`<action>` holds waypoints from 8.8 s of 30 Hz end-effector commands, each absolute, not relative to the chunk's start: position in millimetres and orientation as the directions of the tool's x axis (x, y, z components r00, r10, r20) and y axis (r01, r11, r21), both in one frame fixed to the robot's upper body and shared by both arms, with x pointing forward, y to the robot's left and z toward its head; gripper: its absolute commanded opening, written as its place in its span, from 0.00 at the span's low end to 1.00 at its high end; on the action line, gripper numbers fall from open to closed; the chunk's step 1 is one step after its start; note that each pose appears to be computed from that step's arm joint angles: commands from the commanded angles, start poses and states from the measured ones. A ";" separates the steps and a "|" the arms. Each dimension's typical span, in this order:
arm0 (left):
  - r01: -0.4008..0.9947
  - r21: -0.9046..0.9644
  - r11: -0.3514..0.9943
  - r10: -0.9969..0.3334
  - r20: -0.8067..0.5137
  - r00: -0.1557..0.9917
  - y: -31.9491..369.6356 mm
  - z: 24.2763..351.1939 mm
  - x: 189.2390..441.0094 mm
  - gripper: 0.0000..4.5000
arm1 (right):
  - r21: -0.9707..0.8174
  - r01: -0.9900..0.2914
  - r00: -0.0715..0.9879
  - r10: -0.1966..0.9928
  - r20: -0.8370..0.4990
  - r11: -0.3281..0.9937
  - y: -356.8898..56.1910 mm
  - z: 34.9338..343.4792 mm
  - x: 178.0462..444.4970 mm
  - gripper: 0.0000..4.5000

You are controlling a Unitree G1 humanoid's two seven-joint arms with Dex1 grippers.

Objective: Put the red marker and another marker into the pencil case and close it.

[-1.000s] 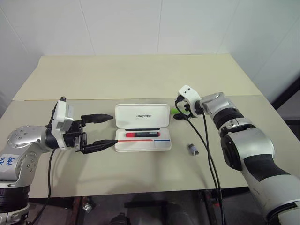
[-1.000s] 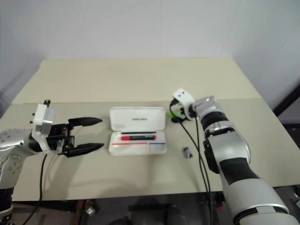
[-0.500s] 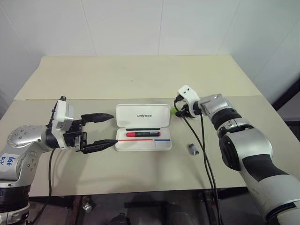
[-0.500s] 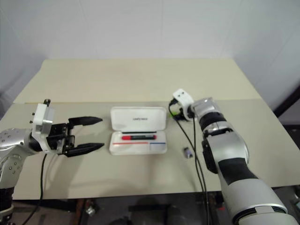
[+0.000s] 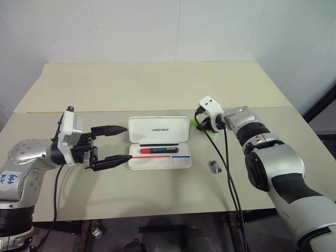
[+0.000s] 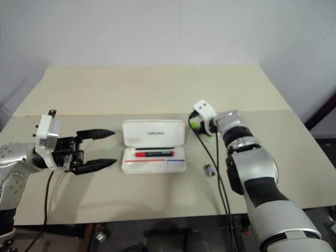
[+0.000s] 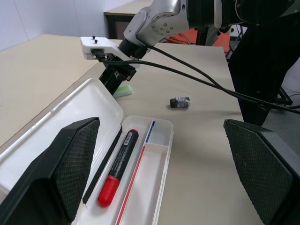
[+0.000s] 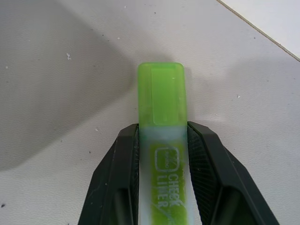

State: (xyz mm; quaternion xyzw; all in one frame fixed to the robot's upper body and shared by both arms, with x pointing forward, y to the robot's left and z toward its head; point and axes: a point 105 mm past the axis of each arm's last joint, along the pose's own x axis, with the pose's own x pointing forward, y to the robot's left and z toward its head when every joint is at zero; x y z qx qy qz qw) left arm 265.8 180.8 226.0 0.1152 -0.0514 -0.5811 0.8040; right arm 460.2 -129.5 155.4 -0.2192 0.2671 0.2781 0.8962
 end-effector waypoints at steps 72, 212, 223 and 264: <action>0.890 0.320 0.326 -0.942 0.025 0.336 269.6 179.9 227.5 1.00 | -0.275 -0.950 0.064 0.767 -0.638 -0.149 46.4 180.4 292.3 0.24; 0.941 0.288 0.175 -0.985 0.050 0.168 242.9 182.6 265.8 1.00 | -0.073 -0.707 0.545 0.475 -0.691 0.704 -178.2 116.2 284.5 0.85; 0.937 0.303 0.175 -0.984 0.058 0.166 242.3 185.5 267.7 1.00 | -0.093 -0.707 0.570 0.487 -0.661 0.701 -172.4 117.5 293.2 0.08; 0.920 0.318 0.227 -0.974 0.059 0.220 247.5 180.6 252.3 1.00 | -0.274 -0.960 0.238 0.668 -0.705 0.053 -81.3 163.9 328.2 0.08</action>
